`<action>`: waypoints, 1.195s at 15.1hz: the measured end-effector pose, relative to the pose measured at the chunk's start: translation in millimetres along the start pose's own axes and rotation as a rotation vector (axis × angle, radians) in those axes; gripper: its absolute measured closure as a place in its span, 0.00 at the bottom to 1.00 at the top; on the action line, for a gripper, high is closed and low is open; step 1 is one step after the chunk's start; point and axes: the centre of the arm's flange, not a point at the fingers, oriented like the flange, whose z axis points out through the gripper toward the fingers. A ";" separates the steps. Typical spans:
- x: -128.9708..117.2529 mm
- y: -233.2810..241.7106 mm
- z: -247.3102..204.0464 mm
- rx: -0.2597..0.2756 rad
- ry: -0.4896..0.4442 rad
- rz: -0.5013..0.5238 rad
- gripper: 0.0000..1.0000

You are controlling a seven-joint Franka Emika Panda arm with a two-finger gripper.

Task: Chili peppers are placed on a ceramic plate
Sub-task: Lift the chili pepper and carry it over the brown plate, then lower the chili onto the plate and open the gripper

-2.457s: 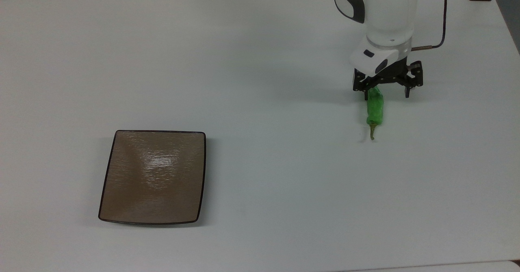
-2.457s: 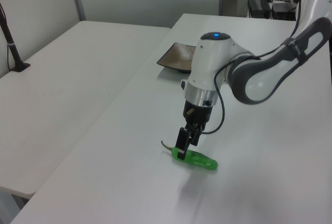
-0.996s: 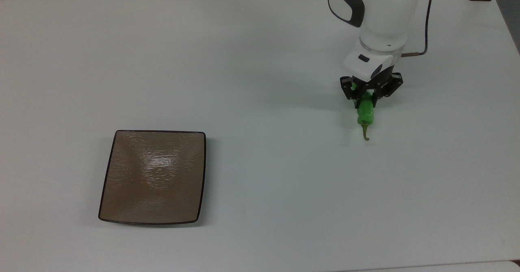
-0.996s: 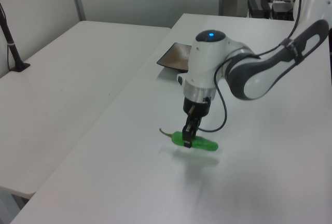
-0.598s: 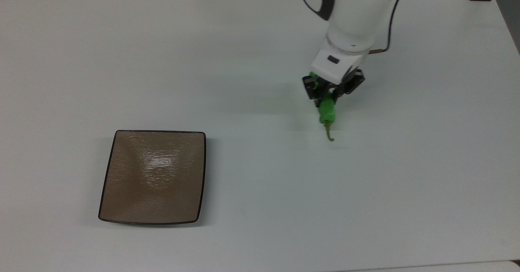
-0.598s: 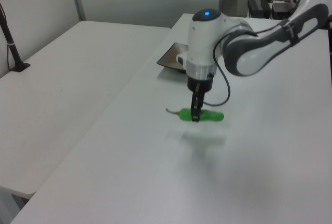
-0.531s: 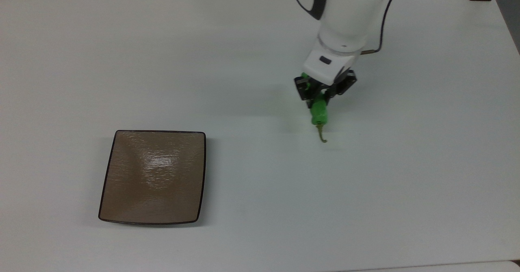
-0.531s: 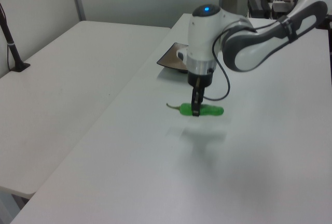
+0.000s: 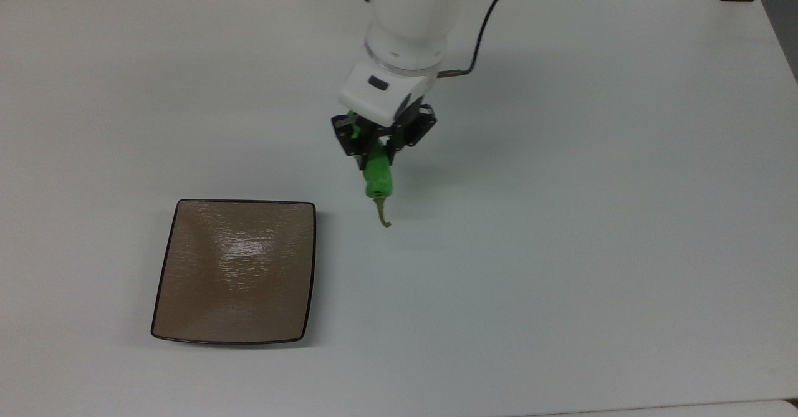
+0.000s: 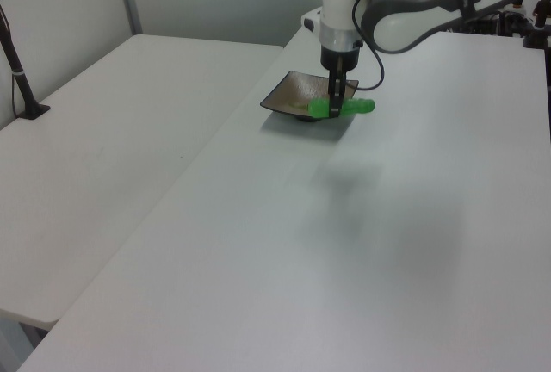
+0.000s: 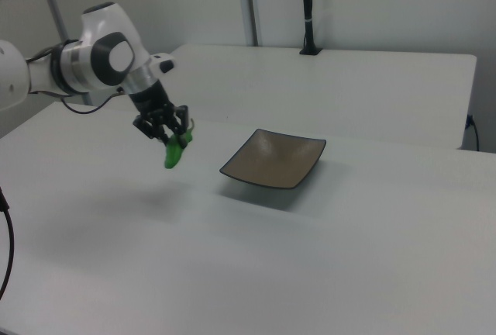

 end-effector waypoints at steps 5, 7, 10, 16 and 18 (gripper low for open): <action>-5.8 75.5 6.1 0.042 0.017 0.102 0.63; -10.2 114.3 13.7 0.050 0.027 0.135 0.63; -5.1 143.8 25.0 0.067 0.124 0.203 0.63; 4.9 167.5 64.8 0.095 0.278 0.321 0.63; 7.5 170.2 69.7 0.108 0.317 0.353 0.61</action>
